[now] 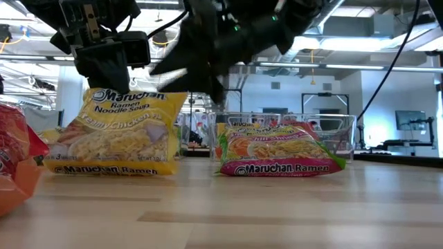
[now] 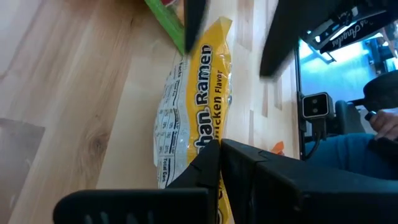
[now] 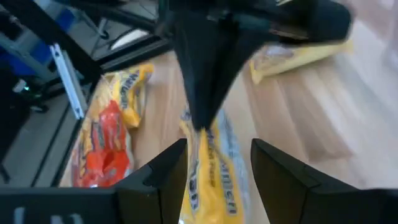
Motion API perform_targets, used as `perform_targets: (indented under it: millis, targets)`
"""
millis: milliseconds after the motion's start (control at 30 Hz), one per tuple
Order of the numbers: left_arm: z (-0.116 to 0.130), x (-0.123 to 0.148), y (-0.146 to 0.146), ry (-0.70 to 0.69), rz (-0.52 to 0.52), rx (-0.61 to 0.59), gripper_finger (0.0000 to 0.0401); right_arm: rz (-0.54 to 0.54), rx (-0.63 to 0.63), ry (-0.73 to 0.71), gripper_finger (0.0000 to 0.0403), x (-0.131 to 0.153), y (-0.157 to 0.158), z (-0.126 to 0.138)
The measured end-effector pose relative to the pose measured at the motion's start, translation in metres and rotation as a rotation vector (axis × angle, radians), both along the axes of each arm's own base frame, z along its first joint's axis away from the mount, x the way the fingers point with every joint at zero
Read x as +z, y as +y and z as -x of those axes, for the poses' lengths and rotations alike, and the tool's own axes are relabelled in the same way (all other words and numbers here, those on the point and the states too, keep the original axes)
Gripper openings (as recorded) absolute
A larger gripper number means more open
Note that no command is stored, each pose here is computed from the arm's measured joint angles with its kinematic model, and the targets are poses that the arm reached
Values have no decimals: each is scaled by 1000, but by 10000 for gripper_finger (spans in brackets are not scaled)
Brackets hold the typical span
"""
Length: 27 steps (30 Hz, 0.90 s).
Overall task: Sort Maruchan noodles
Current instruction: Put the yellow noodle pack into the middle transparent bin
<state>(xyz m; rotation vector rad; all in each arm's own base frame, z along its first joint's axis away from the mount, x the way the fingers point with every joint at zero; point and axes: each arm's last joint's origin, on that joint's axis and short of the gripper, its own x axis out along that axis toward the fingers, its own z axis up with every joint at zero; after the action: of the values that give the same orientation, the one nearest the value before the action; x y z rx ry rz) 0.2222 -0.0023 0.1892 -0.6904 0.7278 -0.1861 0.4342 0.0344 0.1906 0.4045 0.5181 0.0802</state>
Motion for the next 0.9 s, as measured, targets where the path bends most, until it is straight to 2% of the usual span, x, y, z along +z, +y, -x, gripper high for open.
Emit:
perform_targets:
  millis: [133,267,433,767,900]
  targets:
    - [0,0,0,-3,1,3,0,-47,43,53,201,-14,4,-2]
    - [-1,1,0,-9,0,9,0,-90,80,59,201,-14,9,-4]
    - [-1,1,0,-15,-3,13,0,-90,75,76,190,-16,9,-3]
    - [-2,2,1,-27,-14,22,0,-116,36,180,102,-23,5,1]
    - [-3,4,1,-54,-16,24,0,-117,38,177,32,-23,6,1]
